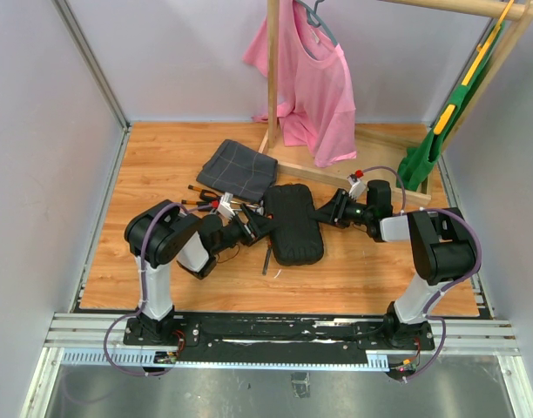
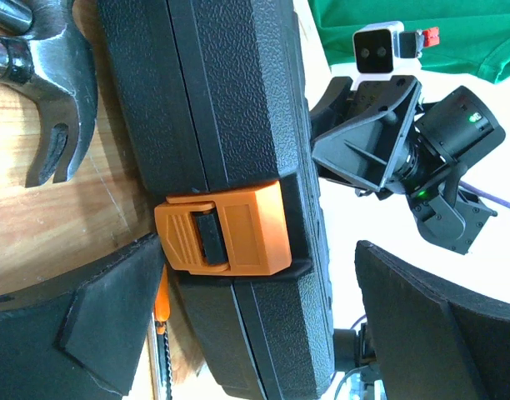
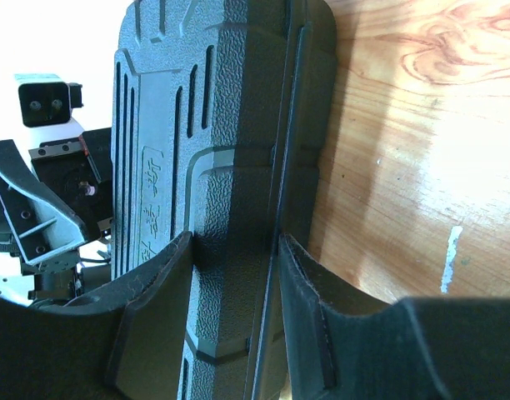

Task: Sort the tools into containers
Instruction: Open the storage box at the center of the board.

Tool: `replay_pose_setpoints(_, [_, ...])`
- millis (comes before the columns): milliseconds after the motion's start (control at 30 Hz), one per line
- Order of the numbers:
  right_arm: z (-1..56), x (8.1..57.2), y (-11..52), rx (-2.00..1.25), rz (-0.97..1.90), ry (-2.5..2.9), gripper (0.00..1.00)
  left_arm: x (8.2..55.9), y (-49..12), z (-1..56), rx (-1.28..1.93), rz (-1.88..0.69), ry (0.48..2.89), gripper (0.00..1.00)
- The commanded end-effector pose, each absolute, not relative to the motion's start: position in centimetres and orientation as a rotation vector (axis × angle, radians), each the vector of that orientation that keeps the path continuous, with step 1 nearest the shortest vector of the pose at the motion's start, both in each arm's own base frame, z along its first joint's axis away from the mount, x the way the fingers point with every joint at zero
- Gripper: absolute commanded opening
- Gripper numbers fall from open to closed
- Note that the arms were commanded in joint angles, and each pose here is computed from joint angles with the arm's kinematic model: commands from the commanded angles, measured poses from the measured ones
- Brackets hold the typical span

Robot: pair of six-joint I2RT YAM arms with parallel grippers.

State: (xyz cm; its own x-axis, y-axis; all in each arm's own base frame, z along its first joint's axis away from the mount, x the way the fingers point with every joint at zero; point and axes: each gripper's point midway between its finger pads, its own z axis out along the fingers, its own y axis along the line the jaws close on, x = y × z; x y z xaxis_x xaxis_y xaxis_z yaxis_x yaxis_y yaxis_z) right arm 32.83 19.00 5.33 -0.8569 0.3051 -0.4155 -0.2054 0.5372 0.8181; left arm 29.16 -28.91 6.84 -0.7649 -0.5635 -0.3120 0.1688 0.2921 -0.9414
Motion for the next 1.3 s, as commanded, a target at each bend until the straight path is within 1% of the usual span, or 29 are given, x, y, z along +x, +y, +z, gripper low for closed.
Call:
replay_pose_setpoints(0, [-2.3,28.8,15.8,0.284,1.076,2.558,0.3,29.6,-29.5,8.3,-0.315,-1.589,1.878,0.99])
replay_pose_setpoints(67, [-2.4,28.7,15.8,0.284,1.077,2.56,0.3,29.7,-29.6,8.5,-0.311,-1.595,1.875,0.99])
replay_pose_setpoints(333, [-2.2,28.9,15.8,0.275,1.067,2.558,0.29,29.7,-29.6,7.8,-0.309,-1.568,1.919,0.78])
replay_pose_setpoints(433, [-2.2,28.8,15.7,0.274,1.066,2.559,0.29,29.9,-29.5,6.9,-0.321,-1.522,1.968,0.72])
replay_pose_setpoints(567, [-2.3,28.7,15.7,0.27,1.062,2.564,0.29,30.3,-29.3,5.8,-0.335,-1.456,2.025,0.66])
replay_pose_setpoints(833, [-2.4,28.7,15.6,0.263,1.049,2.569,0.29,30.8,-28.9,4.1,-0.353,-1.347,2.113,0.59])
replay_pose_setpoints(1267, [-2.5,28.7,15.5,0.259,1.042,2.574,0.29,31.3,-28.0,2.1,-0.349,-1.153,2.222,0.56])
